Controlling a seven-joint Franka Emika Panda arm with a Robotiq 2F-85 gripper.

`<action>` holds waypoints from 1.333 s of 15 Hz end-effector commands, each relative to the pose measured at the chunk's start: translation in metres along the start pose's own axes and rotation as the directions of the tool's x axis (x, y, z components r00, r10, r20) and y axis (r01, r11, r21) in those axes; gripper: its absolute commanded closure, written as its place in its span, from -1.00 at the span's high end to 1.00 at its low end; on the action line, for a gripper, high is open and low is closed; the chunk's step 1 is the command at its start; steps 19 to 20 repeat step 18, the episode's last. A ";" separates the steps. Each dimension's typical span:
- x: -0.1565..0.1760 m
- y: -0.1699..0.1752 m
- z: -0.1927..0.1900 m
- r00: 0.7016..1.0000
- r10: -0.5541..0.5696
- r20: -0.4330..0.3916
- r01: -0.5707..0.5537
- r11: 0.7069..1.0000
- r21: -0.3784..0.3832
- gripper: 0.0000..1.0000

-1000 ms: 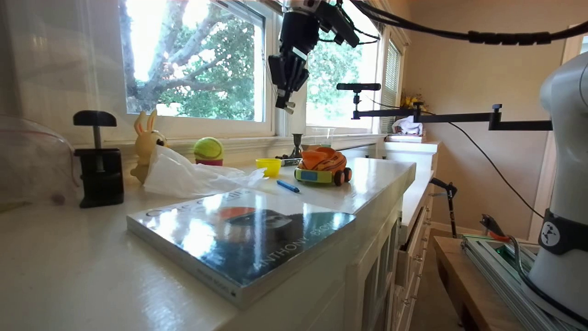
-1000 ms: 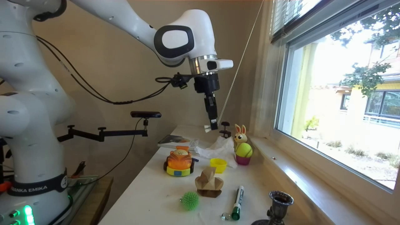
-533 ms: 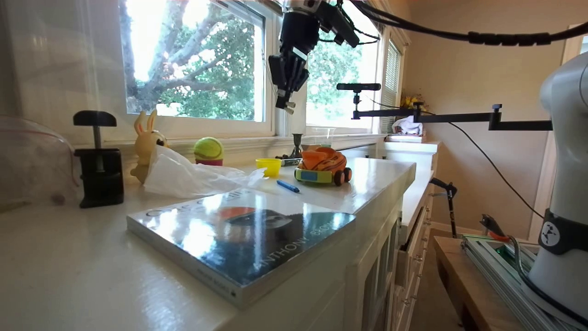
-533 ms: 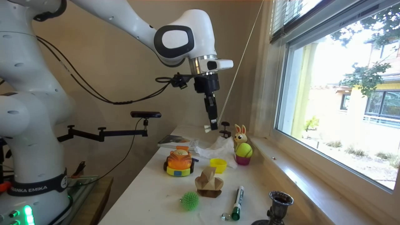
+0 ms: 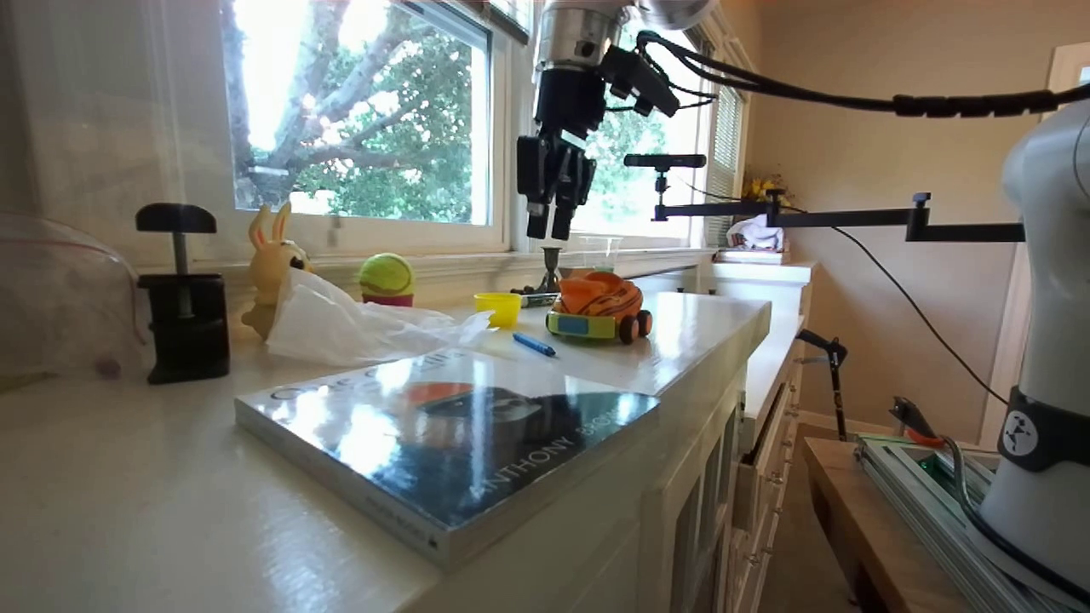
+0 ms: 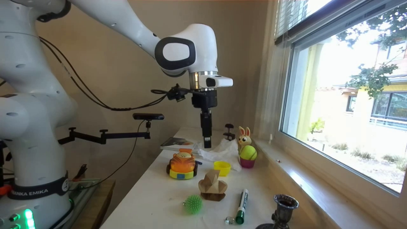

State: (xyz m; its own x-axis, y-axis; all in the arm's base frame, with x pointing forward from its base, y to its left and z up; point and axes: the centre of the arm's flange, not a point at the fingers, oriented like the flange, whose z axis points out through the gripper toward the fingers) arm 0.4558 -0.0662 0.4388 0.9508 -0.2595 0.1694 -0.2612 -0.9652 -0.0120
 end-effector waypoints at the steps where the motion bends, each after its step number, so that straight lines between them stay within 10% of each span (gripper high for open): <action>1: -0.004 0.005 0.004 1.000 -0.009 0.021 0.009 1.000 0.005 0.75; 4: -0.005 0.006 0.007 1.000 -0.013 0.016 0.013 1.000 0.008 1.00; 20: -0.003 0.004 0.007 1.000 0.002 0.015 -0.002 1.000 -0.003 1.00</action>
